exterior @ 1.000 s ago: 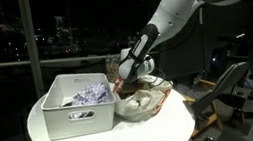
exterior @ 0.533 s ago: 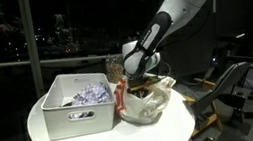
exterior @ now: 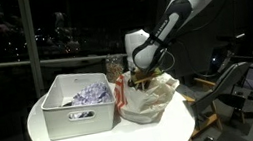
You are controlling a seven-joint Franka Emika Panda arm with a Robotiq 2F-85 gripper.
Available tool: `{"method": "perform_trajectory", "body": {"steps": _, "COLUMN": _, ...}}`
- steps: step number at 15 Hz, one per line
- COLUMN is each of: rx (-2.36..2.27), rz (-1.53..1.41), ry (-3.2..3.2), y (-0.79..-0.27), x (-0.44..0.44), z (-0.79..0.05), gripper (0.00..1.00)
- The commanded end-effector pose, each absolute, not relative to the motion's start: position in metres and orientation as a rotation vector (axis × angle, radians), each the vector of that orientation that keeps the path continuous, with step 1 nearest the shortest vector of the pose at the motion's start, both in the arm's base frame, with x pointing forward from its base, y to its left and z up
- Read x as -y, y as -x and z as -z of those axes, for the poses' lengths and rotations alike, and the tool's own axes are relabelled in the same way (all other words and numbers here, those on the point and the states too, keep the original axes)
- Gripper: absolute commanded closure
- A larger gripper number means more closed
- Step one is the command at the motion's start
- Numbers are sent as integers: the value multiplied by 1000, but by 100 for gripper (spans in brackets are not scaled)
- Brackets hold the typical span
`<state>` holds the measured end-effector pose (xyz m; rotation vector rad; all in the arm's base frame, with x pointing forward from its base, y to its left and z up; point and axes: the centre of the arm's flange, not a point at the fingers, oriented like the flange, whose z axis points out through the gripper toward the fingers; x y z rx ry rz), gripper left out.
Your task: Remove everything from the plastic and put them in the box
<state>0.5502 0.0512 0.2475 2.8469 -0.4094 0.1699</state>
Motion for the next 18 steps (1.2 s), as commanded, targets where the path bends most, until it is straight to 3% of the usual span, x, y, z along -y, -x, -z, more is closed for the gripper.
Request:
{"method": "perform_trajectory", "body": {"steps": 1, "rx": 402, "rz": -310, "ry": -2849, "y": -519, "x": -54, "z": -297, "gripper": 100}}
{"method": "perform_trajectory", "body": {"steps": 9, "rx": 434, "rz": -500, "ry": -2820, "y": -500, "x": -68, "z": -369, "gripper": 100}}
{"method": "perform_trajectory", "body": {"steps": 18, "rx": 515, "rz": 253, "ry": -2656, "y": -499, "x": -83, "z": -375, "gripper": 100}}
